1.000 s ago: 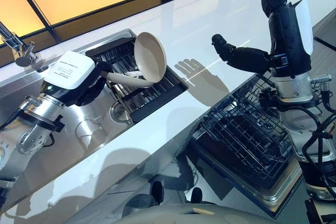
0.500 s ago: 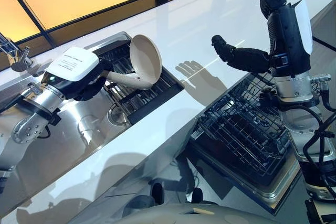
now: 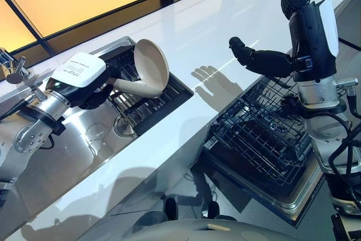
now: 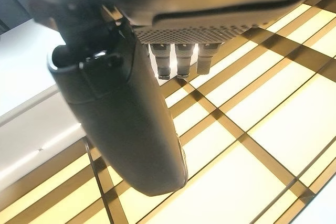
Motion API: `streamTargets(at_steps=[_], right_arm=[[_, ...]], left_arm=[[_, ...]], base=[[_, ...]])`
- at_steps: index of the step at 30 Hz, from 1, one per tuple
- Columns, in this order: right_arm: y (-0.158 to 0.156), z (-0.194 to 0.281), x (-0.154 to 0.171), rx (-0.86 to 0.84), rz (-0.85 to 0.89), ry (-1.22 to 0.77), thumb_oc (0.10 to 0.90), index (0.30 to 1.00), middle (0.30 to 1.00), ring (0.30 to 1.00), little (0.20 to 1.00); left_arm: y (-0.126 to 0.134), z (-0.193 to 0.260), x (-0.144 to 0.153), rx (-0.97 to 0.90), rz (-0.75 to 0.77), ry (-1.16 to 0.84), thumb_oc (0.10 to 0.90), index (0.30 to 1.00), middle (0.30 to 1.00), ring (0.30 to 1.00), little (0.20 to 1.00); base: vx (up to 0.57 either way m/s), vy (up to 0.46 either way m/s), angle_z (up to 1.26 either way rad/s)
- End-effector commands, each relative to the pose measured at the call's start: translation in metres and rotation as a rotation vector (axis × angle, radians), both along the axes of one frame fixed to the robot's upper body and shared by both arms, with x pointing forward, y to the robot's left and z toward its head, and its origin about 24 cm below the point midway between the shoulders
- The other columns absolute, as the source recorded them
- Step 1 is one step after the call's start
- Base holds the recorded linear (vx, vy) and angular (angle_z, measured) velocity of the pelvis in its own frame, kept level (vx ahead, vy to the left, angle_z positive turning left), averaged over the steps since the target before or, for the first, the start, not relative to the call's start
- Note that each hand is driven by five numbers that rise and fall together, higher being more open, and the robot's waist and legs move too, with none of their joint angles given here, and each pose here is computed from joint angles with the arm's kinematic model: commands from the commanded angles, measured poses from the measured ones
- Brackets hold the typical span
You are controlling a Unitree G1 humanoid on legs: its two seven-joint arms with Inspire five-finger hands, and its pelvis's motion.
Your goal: Pick up plates and place into dishwasher.
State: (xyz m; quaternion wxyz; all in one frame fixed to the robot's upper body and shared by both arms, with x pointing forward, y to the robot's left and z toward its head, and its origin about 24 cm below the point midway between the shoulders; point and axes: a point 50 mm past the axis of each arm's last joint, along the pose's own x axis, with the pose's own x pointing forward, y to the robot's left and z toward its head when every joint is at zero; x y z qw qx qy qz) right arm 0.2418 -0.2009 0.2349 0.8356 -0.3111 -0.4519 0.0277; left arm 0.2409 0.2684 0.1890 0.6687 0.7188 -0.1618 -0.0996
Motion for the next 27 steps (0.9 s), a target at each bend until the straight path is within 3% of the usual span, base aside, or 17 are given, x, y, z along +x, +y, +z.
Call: streamTargets(at_steps=[1, 7, 11, 17, 27], right_arm=[[0.001, 0.043, -0.007, 0.010, 0.049, -0.194, 0.800, 0.900, 0.900, 0.900, 0.900], [0.001, 0.044, -0.005, 0.023, 0.065, -0.180, 0.800, 0.900, 0.900, 0.900, 0.900], [-0.002, 0.044, -0.007, 0.021, 0.059, -0.185, 0.800, 0.900, 0.900, 0.900, 0.900], [-0.005, 0.044, -0.010, 0.029, 0.048, -0.188, 0.800, 0.900, 0.900, 0.900, 0.900], [-0.003, 0.043, -0.011, 0.048, 0.072, -0.174, 0.800, 0.900, 0.900, 0.900, 0.900]], left_arm=[[-0.001, 0.070, 0.009, -0.055, -0.037, -0.294, 0.100, 0.300, 0.300, 0.300, 0.200], [0.004, 0.083, 0.009, 0.039, 0.006, -0.416, 0.100, 0.300, 0.300, 0.300, 0.200], [0.014, 0.101, 0.001, 0.080, 0.030, -0.603, 0.100, 0.300, 0.300, 0.300, 0.200], [0.019, 0.116, -0.013, 0.041, 0.016, -0.777, 0.100, 0.300, 0.300, 0.300, 0.200], [0.019, 0.112, -0.023, 0.019, 0.011, -0.833, 0.100, 0.300, 0.300, 0.300, 0.200]], base=[[0.00, -0.012, -0.03], [0.01, -0.005, -0.01], [-0.01, -0.008, -0.03], [0.00, -0.004, 0.01], [0.00, -0.009, 0.01]])
